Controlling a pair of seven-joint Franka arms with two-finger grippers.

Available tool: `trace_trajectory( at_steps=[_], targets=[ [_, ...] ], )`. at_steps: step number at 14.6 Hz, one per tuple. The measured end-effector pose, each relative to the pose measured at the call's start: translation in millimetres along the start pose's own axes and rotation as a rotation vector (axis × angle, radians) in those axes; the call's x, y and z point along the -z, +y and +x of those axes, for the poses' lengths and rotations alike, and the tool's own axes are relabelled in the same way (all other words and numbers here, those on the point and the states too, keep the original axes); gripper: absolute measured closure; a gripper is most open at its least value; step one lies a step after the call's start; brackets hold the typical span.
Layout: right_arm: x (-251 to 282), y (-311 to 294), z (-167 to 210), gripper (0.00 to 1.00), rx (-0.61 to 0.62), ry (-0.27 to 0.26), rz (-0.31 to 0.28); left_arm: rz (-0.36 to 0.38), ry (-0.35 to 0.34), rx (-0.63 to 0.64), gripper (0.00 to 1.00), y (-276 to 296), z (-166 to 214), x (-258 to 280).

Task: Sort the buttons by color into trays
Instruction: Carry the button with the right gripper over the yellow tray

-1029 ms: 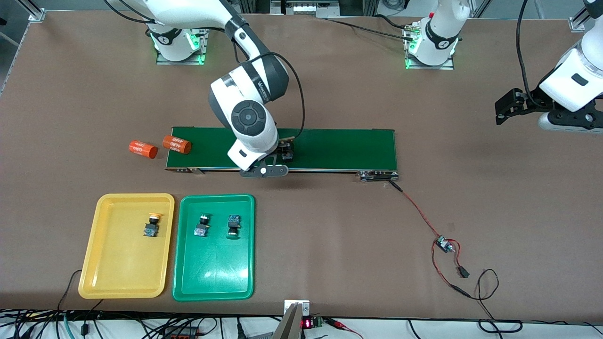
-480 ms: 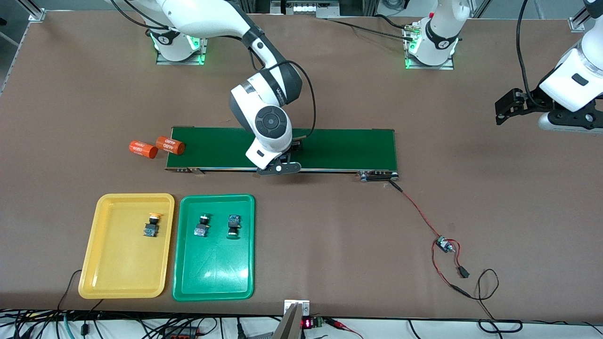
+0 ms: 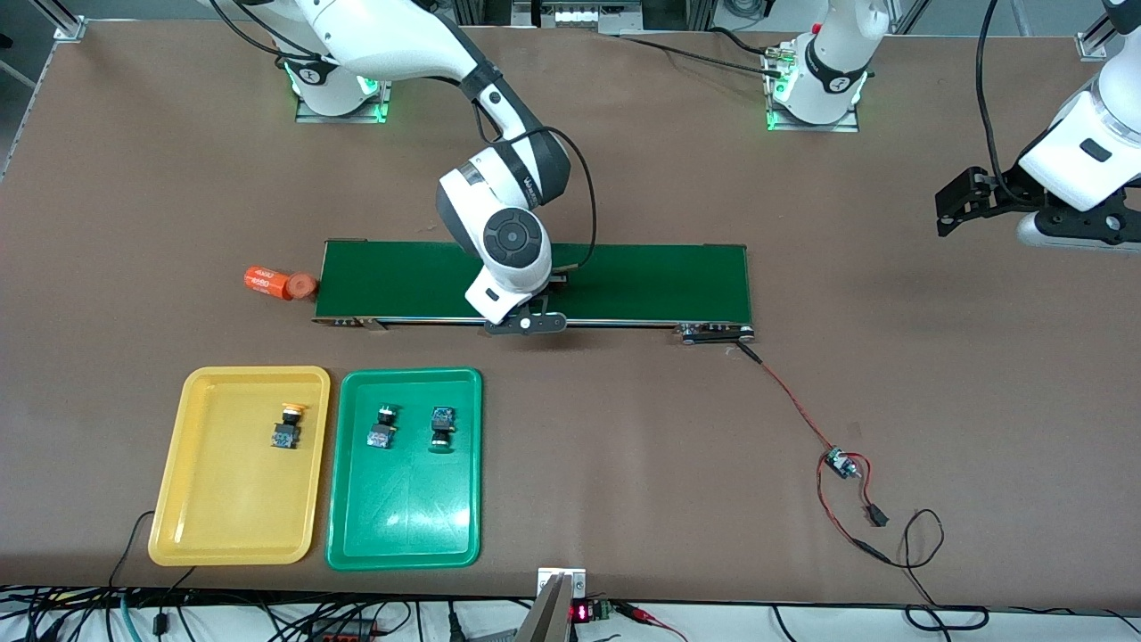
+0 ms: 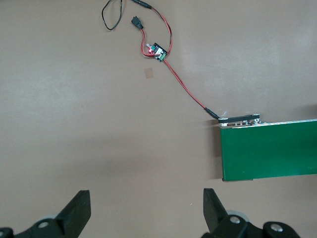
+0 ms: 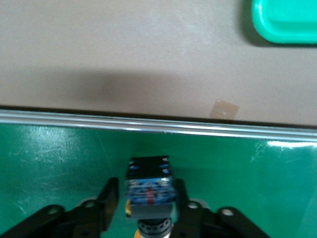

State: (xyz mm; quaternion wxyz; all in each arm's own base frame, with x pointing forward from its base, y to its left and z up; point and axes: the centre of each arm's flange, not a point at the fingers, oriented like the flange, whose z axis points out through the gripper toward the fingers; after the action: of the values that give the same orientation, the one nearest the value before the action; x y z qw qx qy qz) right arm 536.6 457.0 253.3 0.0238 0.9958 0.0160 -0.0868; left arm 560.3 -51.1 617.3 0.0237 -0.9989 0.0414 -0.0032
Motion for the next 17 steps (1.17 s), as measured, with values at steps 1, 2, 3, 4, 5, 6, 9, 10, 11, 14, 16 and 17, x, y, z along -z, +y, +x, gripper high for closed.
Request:
trace_trajectory(
  at_steps=[1,2,3,4,5,6,9,10,11,14,16,17],
  targets=[
    [0.2,0.1,0.1,0.59,-0.02,0.0,0.0,0.0,0.0,-0.001,0.0,0.4,0.0,0.0],
    [0.9,0.0,0.2,0.59,-0.032,0.002,0.001,0.0,0.0,-0.001,0.0,0.7,0.0,0.1],
    [2.8,-0.2,0.9,0.59,-0.035,0.008,0.006,0.0,0.0,-0.002,0.0,1.0,-0.1,0.1],
    [6.1,0.3,2.5,0.59,-0.038,0.017,0.01,0.0,-0.001,-0.002,0.0,1.3,-0.2,0.0],
    [11.5,1.3,5.3,0.59,-0.041,0.028,0.016,0.0,-0.002,-0.003,0.0,1.3,-0.3,0.0],
    [20.5,3.4,10.1,0.59,-0.047,0.044,0.024,0.0,-0.002,-0.003,0.0,1.4,-0.3,0.0],
    [60.7,38.3,40.9,0.59,-0.111,0.097,0.037,0.0,-0.002,-0.003,0.0,1.6,-0.4,0.3],
    [78.8,60.3,55.5,0.59,-0.146,0.106,0.041,0.0,-0.002,-0.003,0.0,1.6,-0.4,0.4],
    [99.4,86.0,71.1,0.59,-0.184,0.12,0.048,0.0,-0.002,-0.004,0.0,1.7,-0.4,0.4],
    [137.3,175.0,111.0,0.59,-0.273,0.164,0.029,0.0,-0.002,-0.004,0.0,1.8,-0.4,0.5],
    [139.6,236.2,131.6,0.59,-0.281,0.169,0.01,0.0,-0.002,-0.008,0.0,4.4,-0.4,0.7],
    [137.9,266.0,140.1,0.59,-0.279,0.165,0.005,0.0,-0.002,-0.015,0.0,8.4,-0.5,0.9]
  ],
)
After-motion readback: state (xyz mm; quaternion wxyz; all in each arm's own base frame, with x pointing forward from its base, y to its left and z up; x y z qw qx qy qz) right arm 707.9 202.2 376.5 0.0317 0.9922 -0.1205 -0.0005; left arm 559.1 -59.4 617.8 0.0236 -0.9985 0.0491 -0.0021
